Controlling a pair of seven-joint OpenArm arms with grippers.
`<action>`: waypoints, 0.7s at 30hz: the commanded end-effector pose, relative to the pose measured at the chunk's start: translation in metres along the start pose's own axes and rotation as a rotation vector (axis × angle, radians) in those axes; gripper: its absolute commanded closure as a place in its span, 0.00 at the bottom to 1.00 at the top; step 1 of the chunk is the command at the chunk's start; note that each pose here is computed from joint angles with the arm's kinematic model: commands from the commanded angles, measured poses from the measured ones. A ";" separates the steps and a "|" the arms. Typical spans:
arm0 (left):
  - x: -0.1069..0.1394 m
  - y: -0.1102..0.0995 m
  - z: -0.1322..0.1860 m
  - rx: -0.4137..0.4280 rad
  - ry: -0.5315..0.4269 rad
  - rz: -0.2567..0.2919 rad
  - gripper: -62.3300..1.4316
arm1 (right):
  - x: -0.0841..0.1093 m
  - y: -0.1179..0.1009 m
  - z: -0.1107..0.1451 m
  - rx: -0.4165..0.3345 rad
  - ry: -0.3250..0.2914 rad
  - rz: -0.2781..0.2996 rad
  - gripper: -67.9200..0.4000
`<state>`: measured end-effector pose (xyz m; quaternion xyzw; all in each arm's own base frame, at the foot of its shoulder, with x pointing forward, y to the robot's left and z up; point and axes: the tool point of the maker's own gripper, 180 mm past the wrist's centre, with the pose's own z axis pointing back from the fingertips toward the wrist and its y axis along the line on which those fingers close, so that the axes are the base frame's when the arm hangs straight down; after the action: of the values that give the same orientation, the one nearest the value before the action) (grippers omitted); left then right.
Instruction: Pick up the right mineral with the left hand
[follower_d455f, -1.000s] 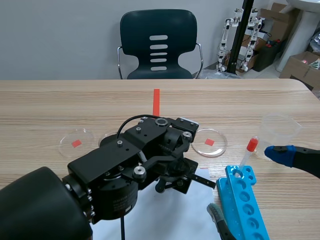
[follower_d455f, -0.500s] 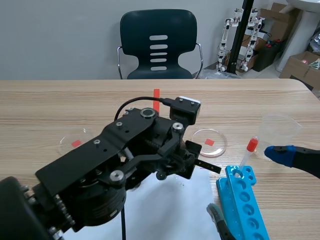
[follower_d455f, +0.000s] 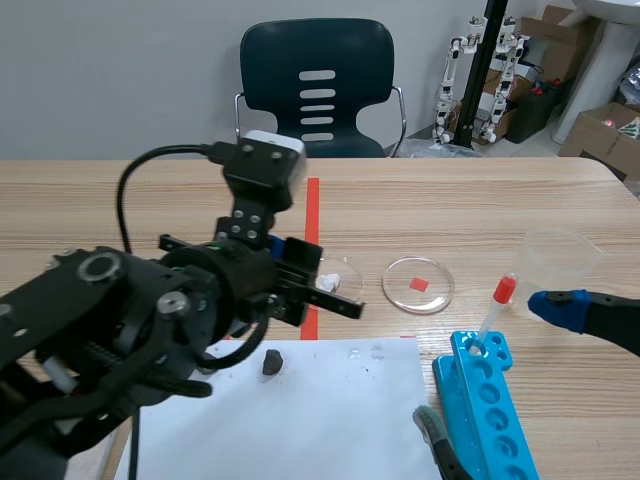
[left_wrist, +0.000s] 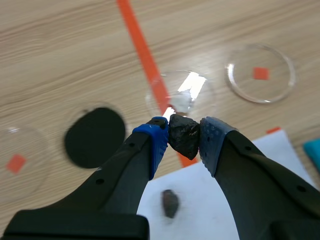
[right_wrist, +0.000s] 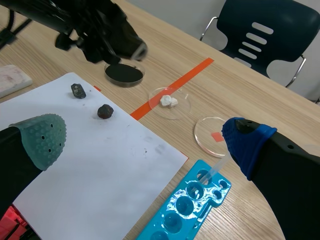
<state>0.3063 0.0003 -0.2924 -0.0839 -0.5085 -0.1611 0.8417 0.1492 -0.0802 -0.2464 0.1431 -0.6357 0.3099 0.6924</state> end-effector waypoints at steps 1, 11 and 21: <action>0.014 0.013 0.005 0.029 -0.068 0.034 0.77 | 0.012 -0.004 -0.002 -0.012 -0.042 0.006 0.00; 0.038 0.065 0.041 0.011 -0.277 0.033 0.77 | 0.012 -0.004 -0.002 -0.012 -0.042 0.006 0.00; 0.034 0.043 0.077 -0.224 -0.416 -0.062 0.77 | 0.012 -0.004 -0.002 -0.012 -0.042 0.006 0.00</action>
<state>0.2731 0.0580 -0.2343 -0.1886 -0.6404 -0.2225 0.7105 0.1493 -0.0802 -0.2461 0.1430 -0.6361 0.3097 0.6922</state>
